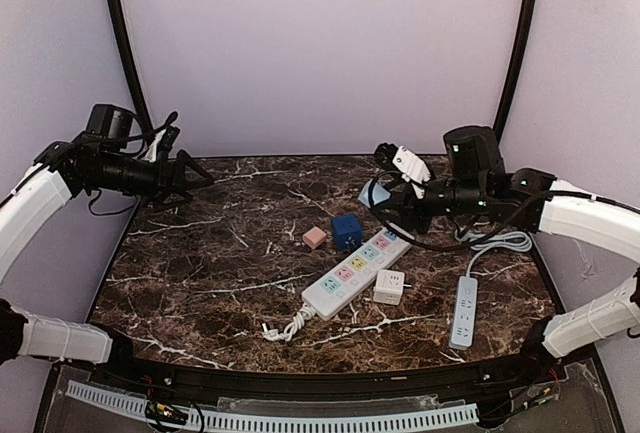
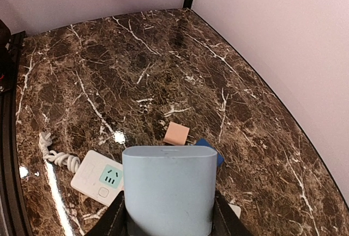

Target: Insert the plug

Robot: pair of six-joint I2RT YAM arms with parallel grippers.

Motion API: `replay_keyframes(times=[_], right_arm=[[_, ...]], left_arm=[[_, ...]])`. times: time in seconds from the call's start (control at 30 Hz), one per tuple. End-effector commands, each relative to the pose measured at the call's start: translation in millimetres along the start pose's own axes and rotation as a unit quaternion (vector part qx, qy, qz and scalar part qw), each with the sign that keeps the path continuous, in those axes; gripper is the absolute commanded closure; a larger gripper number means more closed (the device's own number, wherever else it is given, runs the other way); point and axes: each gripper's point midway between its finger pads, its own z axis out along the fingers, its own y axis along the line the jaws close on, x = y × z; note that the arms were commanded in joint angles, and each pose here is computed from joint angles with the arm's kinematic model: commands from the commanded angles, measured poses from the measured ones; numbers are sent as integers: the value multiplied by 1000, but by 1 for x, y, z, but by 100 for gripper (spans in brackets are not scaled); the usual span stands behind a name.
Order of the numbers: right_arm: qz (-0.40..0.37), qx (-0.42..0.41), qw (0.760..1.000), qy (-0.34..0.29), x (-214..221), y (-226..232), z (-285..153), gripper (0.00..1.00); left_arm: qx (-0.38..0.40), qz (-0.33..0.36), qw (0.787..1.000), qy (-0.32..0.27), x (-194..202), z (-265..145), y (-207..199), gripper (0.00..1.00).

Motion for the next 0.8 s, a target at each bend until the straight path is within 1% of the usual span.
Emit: replay_keyframes(times=[0.0, 0.2, 0.37, 0.53, 0.63, 0.77], right_arm=[[12, -11, 999, -36, -33, 14, 12, 100], [2, -35, 998, -44, -51, 41, 31, 100], [-2, -46, 997, -57, -67, 55, 38, 100], [-3, -47, 996, -71, -81, 61, 40, 100], [-8, -44, 997, -68, -84, 63, 44, 100], [-13, -26, 998, -58, -84, 61, 51, 100]], left_arm=[[82, 11, 996, 15, -5, 0, -46, 9], [96, 36, 993, 62, 6, 26, -73, 13], [111, 51, 989, 83, 12, 39, -96, 16], [125, 53, 986, 99, 14, 51, -114, 20], [127, 52, 985, 104, 16, 56, -125, 23], [124, 49, 984, 115, 20, 67, -133, 25]])
